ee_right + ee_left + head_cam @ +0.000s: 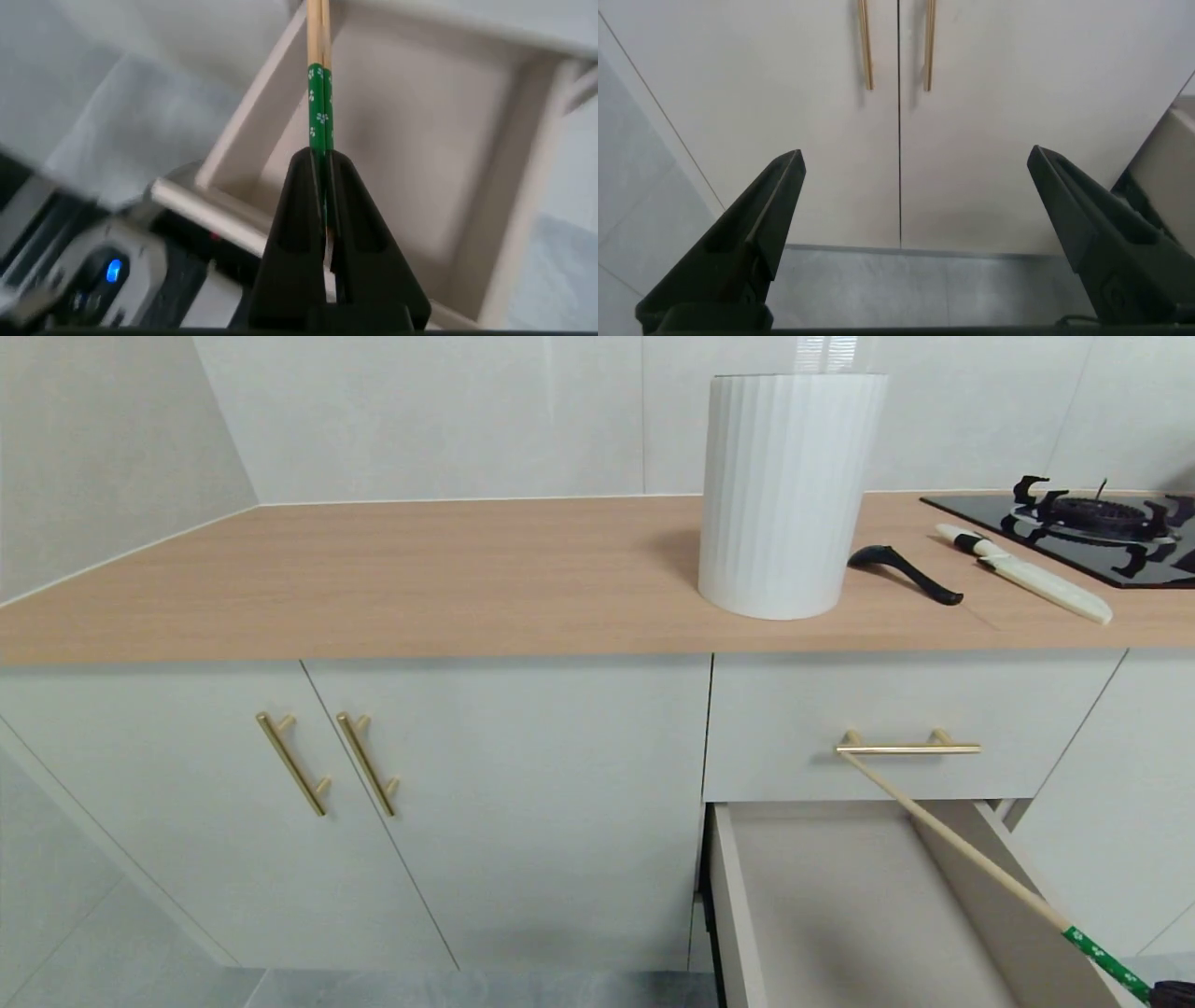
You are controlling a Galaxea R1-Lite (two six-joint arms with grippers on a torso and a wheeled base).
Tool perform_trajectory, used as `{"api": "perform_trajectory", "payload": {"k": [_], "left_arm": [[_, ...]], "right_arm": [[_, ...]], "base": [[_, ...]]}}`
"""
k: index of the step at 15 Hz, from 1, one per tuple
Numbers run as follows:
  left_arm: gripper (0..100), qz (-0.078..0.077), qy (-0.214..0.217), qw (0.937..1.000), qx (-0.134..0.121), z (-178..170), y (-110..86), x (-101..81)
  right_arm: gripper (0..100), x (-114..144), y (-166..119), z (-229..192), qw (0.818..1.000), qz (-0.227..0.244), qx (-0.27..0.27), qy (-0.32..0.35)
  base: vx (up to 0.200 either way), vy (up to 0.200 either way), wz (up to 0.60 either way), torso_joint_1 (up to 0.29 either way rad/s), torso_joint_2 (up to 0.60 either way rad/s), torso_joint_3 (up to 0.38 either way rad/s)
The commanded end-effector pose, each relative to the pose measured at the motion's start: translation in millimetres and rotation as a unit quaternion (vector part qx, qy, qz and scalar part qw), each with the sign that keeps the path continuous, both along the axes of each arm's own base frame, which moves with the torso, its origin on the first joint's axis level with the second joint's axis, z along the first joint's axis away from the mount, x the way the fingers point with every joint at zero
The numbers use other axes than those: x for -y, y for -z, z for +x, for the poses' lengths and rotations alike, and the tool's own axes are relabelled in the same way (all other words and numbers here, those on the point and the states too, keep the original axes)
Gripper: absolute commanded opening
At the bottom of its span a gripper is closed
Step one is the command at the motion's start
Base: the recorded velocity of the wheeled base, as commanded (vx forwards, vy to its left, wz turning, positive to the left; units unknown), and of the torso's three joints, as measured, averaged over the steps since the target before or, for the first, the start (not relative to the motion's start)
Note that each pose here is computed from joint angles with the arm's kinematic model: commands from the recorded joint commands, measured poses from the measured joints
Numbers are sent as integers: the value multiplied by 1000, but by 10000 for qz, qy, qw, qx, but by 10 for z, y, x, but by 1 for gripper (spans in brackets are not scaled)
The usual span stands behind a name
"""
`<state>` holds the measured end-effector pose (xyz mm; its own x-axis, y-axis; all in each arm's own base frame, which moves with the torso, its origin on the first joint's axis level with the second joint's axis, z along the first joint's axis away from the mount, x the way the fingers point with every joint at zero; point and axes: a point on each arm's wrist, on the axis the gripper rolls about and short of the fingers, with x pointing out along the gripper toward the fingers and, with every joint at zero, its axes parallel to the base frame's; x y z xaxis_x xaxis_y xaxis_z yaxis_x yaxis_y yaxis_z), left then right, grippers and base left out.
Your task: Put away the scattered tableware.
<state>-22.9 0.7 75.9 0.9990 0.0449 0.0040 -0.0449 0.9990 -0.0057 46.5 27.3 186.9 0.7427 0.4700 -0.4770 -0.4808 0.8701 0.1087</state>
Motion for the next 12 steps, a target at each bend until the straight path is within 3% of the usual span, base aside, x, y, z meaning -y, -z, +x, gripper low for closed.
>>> {"api": "perform_trajectory", "payload": {"k": [1, 6, 10, 11, 12], "left_arm": [[100, -3, -6, 10000, -5, 1, 1, 0], [100, 5, -6, 10000, -5, 1, 1, 0], [100, 5, -6, 10000, -5, 1, 1, 0], [100, 5, -6, 10000, -5, 1, 1, 0], [100, 5, -6, 10000, -5, 1, 1, 0]], "right_arm": [[0, -25, 52, 27, 9998, -56, -139, -108], [0, -137, 196, 184, 9971, -223, -633, -360], [0, -382, 336, 600, 9837, -707, -1623, -316], [0, -382, 336, 600, 9837, -707, -1623, -316], [0, -531, 409, 856, 9739, -761, -2134, -91]], "base": [[0, 0, 0, -100, 447, 339], [0, 0, 0, -32, 174, 133], [0, 0, 0, 0, 0, 0], [0, 0, 0, 0, 0, 0], [0, 0, 0, 0, 0, 0]]}}
